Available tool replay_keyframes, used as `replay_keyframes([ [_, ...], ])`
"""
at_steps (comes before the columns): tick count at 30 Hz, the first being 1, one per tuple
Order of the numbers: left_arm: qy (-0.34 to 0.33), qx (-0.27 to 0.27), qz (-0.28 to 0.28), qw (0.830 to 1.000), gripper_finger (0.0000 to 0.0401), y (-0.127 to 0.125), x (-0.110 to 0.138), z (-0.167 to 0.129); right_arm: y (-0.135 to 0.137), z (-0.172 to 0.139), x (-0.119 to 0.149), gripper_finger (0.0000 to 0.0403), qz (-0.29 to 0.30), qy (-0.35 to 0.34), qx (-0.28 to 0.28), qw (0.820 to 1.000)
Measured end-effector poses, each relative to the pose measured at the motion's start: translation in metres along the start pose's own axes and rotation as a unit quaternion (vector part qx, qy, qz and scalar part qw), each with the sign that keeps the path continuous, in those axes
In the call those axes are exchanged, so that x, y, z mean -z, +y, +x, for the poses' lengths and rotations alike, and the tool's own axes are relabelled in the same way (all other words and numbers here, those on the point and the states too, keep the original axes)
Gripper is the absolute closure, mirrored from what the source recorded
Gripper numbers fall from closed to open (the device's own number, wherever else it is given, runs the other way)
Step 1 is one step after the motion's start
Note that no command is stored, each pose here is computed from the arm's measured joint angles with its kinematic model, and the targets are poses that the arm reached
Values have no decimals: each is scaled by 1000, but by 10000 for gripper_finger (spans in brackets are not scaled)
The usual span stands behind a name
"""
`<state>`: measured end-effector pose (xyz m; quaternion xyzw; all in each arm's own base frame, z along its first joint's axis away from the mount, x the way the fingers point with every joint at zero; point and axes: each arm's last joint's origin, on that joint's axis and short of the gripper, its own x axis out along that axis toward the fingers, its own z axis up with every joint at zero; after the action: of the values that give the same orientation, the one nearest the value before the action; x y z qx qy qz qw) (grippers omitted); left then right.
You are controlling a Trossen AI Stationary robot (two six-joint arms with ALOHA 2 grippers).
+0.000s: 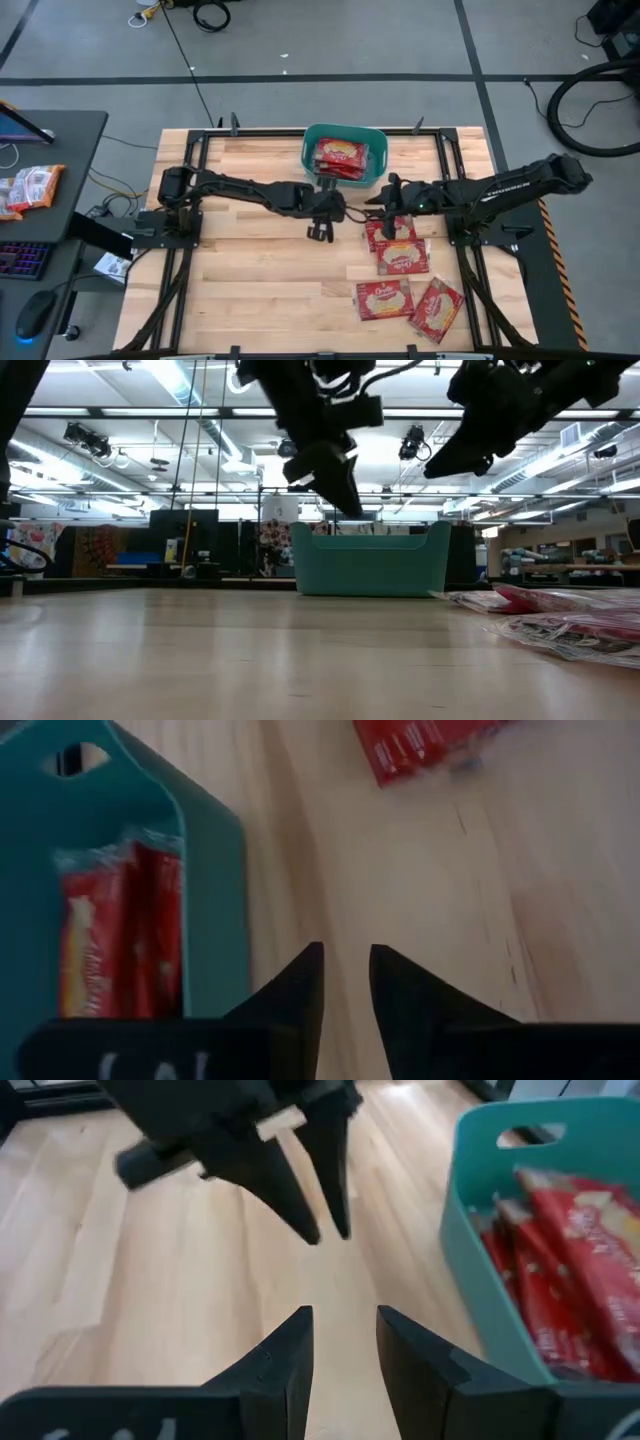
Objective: Sort popcorn bags into baskets
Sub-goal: Put the red popcorn bag into the blue bin
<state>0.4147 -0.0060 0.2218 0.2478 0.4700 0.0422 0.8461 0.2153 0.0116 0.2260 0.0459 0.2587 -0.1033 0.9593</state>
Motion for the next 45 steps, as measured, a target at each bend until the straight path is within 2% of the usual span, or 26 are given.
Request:
replay_keyframes([
  [8, 18, 26, -13, 999, 330, -40, 20, -1, 15, 6, 6, 286, 17, 39, 1, 999],
  [14, 5, 1, -8, 1000, 338, -60, 32, -13, 25, 13, 19, 286, 33, 96, -20, 995],
  [19, -38, -11, -18, 999, 349, -66, 52, -29, 37, 18, 13, 286, 34, 143, -21, 989],
  [24, -94, -20, -68, 993, 353, -64, 65, -45, 48, 23, 0, 286, 2, 192, -20, 981],
  [26, -90, -15, -80, 993, 353, -66, 76, -51, 53, 27, -2, 286, -10, 230, -19, 973],
  [31, -117, 1, -123, 985, 354, -71, 85, -68, 63, 32, 1, 286, -46, 318, -18, 947],
  [33, -133, 8, -143, 981, 354, -72, 80, -70, 63, 32, 7, 281, -63, 356, -16, 932],
  [41, -160, 27, -175, 971, 354, -80, 75, -78, 57, 34, 21, 228, -87, 439, -2, 894],
  [45, -165, 30, -183, 969, 353, -83, 74, -80, 53, 34, 24, 207, -82, 469, -21, 879],
])
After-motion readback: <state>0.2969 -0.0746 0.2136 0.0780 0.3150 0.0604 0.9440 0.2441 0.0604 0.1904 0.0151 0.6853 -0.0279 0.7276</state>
